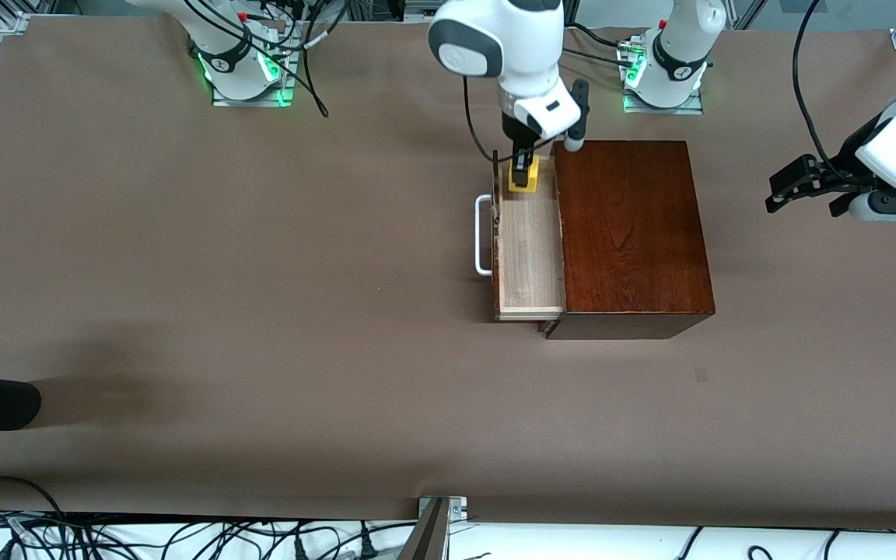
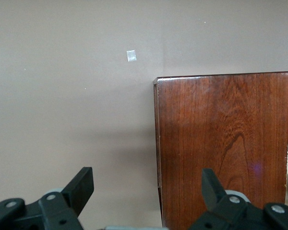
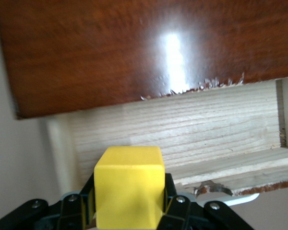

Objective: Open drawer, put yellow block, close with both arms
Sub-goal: 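Lower the cube into the drawer and open the right gripper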

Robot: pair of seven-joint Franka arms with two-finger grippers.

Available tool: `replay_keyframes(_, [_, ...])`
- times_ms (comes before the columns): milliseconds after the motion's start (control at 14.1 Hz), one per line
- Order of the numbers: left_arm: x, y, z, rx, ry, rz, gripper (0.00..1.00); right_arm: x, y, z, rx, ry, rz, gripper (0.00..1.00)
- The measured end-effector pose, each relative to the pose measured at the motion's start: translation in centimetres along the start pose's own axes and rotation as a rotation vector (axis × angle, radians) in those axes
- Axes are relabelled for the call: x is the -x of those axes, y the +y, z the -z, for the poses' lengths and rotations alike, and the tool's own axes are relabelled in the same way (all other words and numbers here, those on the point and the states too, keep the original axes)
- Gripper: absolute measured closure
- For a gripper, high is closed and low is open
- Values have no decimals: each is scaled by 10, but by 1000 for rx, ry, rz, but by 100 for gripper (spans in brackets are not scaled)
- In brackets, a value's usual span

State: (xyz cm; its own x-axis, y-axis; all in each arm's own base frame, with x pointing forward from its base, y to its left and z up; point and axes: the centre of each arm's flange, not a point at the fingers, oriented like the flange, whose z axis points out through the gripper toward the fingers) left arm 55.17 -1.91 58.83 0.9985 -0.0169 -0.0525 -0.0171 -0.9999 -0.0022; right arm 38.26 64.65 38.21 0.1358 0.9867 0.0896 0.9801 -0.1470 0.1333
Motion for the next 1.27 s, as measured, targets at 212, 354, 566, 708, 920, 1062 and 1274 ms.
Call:
replay_keyframes(212, [0,0,0,0,-3,0,0,2,5,-25,9,-31,20,44])
replay_keyframes(354, [0,0,0,0,-3,0,0,0,4,-31,12,-27,25,44])
replay_keyframes(566, [0,0,0,0,-4,1,0,-1,7,-34,13,-22,22,44])
replay_keyframes(708, [0,1,0,0,-4,-1,0,-2,10,-31,18,-14,18,44])
replay_keyframes(920, [1,5,0,-1,-4,-8,0,-3,9,-35,19,-10,24,44])
replay_keyframes(1062, [1,6,0,-1,-4,-10,0,-4,7,-51,28,-15,40,44])
replay_keyframes(1274, [1,6,0,-1,-4,-10,0,-6,4,-65,39,-18,56,44])
